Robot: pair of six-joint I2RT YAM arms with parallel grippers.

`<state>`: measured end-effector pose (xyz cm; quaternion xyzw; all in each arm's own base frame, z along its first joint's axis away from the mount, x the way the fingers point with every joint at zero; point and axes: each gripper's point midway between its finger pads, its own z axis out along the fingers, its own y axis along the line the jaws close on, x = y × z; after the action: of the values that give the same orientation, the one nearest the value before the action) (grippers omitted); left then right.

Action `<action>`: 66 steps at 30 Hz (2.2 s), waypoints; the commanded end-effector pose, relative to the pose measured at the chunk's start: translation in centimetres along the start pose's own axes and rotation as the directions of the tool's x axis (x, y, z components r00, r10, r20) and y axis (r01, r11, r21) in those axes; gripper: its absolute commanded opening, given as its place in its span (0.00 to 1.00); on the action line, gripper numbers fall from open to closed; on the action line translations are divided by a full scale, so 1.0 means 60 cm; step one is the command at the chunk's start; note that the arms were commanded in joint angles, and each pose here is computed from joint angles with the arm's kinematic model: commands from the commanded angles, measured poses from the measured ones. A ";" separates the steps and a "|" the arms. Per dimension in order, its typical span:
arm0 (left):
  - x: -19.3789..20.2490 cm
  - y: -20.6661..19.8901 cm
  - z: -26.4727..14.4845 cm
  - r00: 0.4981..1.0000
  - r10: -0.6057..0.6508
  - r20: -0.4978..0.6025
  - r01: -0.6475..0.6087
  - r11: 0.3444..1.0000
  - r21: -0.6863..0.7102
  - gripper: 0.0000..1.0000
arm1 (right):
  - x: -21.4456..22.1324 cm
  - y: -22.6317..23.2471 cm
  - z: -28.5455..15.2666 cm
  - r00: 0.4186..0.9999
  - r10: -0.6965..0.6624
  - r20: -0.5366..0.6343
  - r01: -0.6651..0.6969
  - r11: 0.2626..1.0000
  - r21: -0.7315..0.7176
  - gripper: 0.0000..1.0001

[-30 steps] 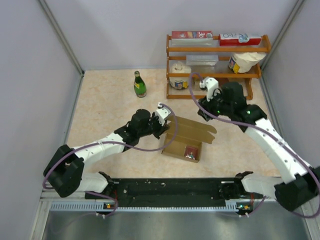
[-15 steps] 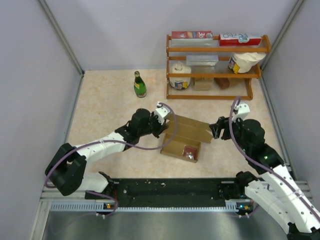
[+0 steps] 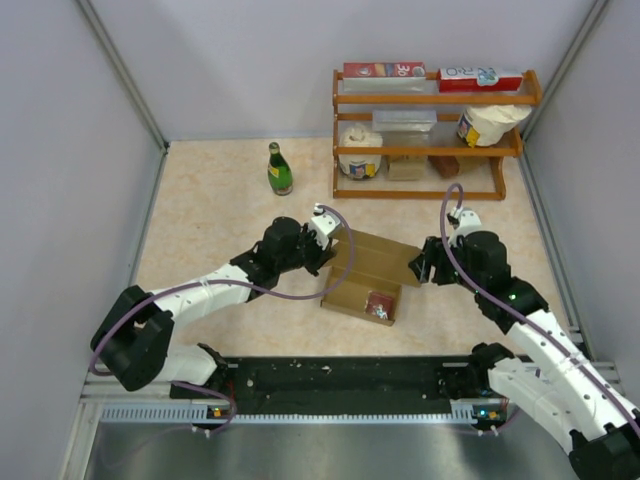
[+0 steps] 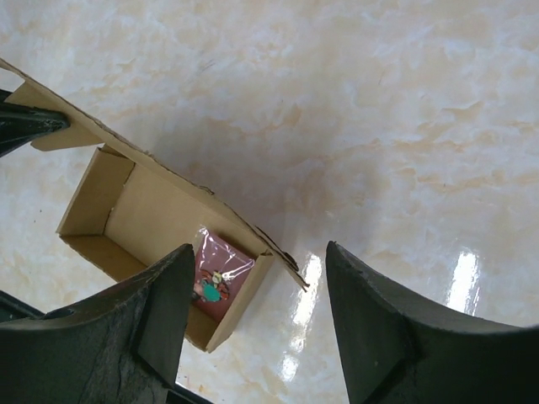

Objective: Fold the paper box

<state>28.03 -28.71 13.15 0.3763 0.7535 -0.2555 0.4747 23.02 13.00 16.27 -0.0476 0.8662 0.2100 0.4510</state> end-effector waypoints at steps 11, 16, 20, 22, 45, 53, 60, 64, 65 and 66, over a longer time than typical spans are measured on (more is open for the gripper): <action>-0.037 0.005 0.007 0.998 -0.001 0.055 0.001 1.000 0.002 0.00 | 0.023 -0.007 0.020 0.998 0.030 -0.059 -0.031 0.999 -0.018 0.47; -0.036 0.003 0.008 0.999 -0.004 0.053 0.003 1.000 0.007 0.00 | 0.026 -0.016 0.025 0.998 0.015 -0.062 -0.015 1.000 0.003 0.47; -0.035 0.002 0.009 0.999 -0.004 0.050 0.003 1.000 0.012 0.00 | 0.029 -0.016 0.034 0.998 -0.001 -0.063 0.001 1.000 -0.007 0.46; -0.034 0.003 0.008 0.999 -0.006 0.048 0.006 1.000 0.009 0.00 | 0.028 -0.016 0.038 0.998 -0.010 -0.058 0.009 1.000 -0.011 0.46; -0.047 0.006 0.028 0.989 -0.146 0.013 0.146 0.989 -0.010 0.00 | 0.012 0.002 0.034 0.999 -0.030 0.022 0.032 0.996 -0.083 0.14; -0.061 0.019 0.036 0.966 -0.255 0.041 0.258 0.963 -0.076 0.00 | -0.035 0.003 0.046 0.994 0.010 0.107 -0.005 0.999 -0.054 0.08; -0.067 0.035 0.046 0.964 -0.256 0.065 0.264 0.944 -0.197 0.00 | -0.065 0.007 0.071 0.992 0.022 0.125 -0.021 1.000 -0.014 0.07; -0.073 0.037 0.049 0.970 -0.226 0.089 0.242 0.935 -0.260 0.00 | -0.077 0.013 0.085 0.989 -0.003 0.148 -0.001 1.000 0.027 0.07; -0.077 0.037 0.048 0.970 -0.222 0.098 0.240 0.933 -0.269 0.00 | -0.081 0.016 0.087 0.987 -0.009 0.161 0.003 0.999 0.036 0.08; -0.078 0.041 0.048 0.970 -0.219 0.105 0.240 0.928 -0.286 0.00 | -0.086 0.019 0.090 0.985 -0.015 0.173 0.009 0.999 0.038 0.08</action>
<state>31.02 -30.11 13.03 0.2350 0.8245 -0.2184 0.4661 27.31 14.51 13.57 -0.0389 0.8675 0.1924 0.4570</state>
